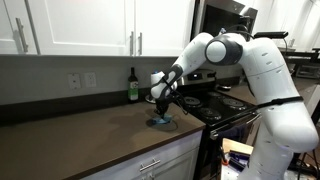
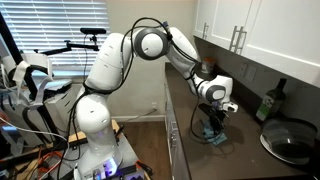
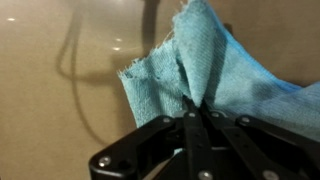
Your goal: Get the towel and clean the slight part of the kitchen unit base top
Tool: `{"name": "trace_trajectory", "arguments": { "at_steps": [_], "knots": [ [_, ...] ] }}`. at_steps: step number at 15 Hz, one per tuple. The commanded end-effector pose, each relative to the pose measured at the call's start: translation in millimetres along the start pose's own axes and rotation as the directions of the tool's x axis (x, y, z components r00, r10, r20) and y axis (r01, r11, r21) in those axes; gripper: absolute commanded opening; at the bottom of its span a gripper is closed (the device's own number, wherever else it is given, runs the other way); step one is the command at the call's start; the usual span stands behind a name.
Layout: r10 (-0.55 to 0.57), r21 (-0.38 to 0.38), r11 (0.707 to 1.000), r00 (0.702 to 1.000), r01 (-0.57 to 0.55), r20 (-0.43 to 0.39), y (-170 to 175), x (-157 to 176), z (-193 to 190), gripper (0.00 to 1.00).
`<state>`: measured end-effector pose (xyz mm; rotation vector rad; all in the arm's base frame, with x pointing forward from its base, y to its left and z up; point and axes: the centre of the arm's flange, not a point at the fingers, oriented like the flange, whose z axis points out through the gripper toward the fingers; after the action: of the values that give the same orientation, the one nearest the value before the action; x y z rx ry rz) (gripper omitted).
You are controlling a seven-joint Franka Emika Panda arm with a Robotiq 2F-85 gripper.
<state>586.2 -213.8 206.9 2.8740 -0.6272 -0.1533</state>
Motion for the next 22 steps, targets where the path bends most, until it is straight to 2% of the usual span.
{"name": "trace_trajectory", "arguments": {
  "at_steps": [1,7,11,13,17,19,22],
  "knots": [
    [-0.057,-0.012,0.998,0.996,0.058,0.064,-19,-26,8,0.04],
    [-0.162,-0.003,0.987,0.983,0.162,0.090,-55,-28,11,0.03],
    [-0.260,0.020,0.966,0.962,0.259,0.089,-85,-25,8,0.03],
    [-0.314,0.032,0.949,0.944,0.313,0.102,-101,-26,7,0.03],
    [-0.438,0.072,0.899,0.892,0.433,0.107,-135,-36,5,0.03],
    [-0.494,0.095,0.869,0.864,0.486,0.097,-150,-39,4,0.03],
    [-0.534,0.128,0.842,0.843,0.525,0.060,-169,-40,5,0.03]
  ]
}}
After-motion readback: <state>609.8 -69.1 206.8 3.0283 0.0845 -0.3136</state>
